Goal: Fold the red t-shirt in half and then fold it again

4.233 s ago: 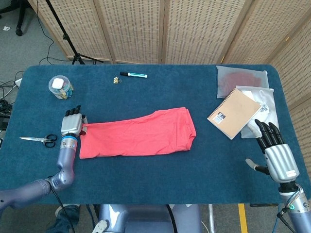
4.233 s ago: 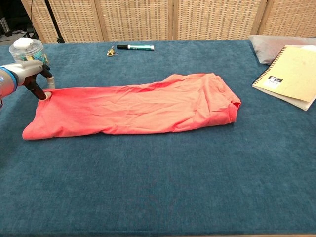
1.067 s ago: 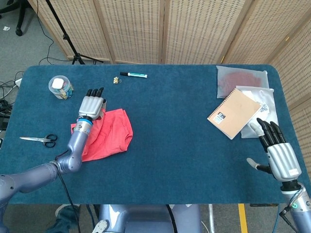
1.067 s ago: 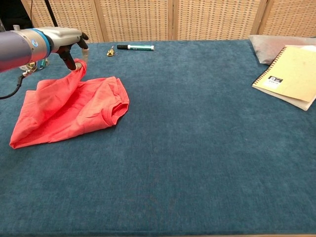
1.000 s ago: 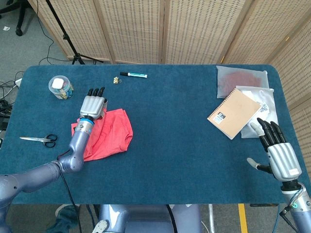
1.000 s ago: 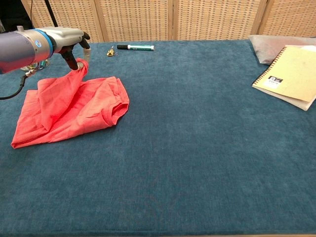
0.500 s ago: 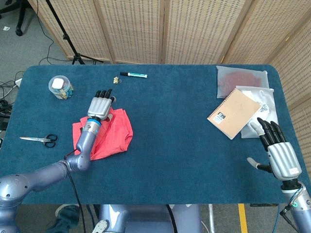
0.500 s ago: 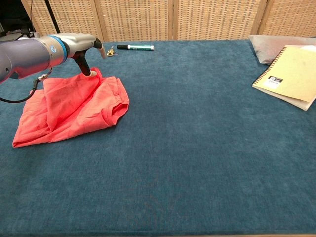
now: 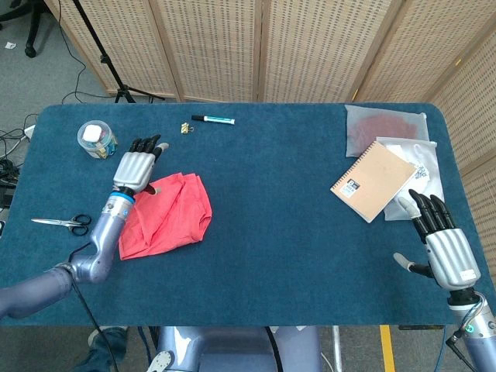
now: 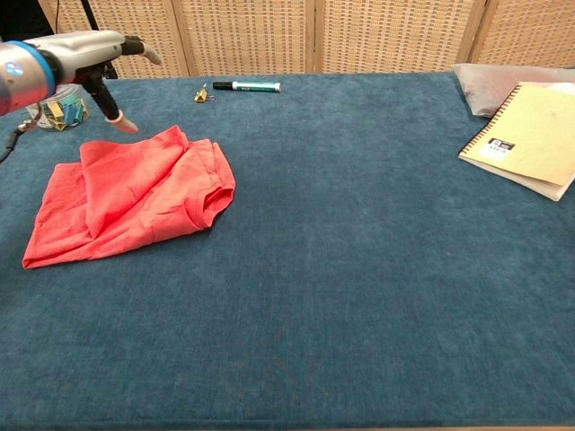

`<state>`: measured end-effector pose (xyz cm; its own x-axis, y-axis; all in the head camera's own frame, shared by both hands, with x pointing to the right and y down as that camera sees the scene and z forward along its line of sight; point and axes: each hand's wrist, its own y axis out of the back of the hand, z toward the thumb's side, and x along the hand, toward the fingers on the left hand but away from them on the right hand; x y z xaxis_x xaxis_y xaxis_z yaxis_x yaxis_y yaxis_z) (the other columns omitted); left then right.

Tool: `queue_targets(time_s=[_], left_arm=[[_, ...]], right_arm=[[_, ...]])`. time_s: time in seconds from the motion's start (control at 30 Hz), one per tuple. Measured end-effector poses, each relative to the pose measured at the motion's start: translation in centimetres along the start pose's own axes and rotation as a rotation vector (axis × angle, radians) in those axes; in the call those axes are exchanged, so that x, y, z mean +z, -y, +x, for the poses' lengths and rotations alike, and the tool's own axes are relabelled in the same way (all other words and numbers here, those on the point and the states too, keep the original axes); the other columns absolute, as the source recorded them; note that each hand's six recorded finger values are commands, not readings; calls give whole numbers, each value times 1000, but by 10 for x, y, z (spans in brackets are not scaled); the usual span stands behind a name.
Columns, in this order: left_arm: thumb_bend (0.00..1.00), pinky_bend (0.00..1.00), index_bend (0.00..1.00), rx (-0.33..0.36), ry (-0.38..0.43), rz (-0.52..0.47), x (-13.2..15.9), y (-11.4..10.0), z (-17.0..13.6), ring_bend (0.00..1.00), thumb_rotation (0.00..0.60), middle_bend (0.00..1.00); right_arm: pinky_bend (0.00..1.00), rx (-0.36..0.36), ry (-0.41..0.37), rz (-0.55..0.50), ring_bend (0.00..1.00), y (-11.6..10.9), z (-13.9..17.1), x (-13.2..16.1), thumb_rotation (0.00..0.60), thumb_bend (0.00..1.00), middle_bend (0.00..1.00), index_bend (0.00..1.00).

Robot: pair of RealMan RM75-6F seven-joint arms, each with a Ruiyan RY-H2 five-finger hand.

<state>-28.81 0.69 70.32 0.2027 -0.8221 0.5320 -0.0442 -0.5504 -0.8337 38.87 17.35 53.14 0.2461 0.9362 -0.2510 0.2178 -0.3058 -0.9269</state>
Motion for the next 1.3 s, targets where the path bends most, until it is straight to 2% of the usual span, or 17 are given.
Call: queue_targets(time_s=[0.17, 0.33, 0.4, 0.67, 1.13, 1.3], left_arm=[[178, 0, 184, -5, 58, -13, -33, 11, -29, 0, 600, 0], [210, 0, 244, -29, 55, -4, -66, 26, -44, 0, 600, 0], [217, 0, 262, -34, 55, 2, -71, 31, -45, 0, 600, 0], [245, 0, 295, -46, 52, 13, -72, 46, -40, 0, 600, 0], [300, 0, 351, -63, 63, -8, -53, 67, -31, 0, 600, 0], [360, 0, 398, -62, 59, -5, -55, 69, -31, 0, 600, 0]], right_arm=[[0, 6, -9, 8, 0, 3, 0, 4, 600, 0, 0, 0], [0, 6, -11, 12, 0, 4, 0, 5, 600, 0, 0, 0], [0, 5, -8, 12, 0, 4, 0, 5, 600, 0, 0, 0], [0, 4, -1, 12, 0, 3, -1, 2, 600, 0, 0, 0], [0, 3, 6, 14, 0, 3, -1, 0, 600, 0, 0, 0], [0, 8, 9, 12, 0, 4, -2, -1, 600, 0, 0, 0]])
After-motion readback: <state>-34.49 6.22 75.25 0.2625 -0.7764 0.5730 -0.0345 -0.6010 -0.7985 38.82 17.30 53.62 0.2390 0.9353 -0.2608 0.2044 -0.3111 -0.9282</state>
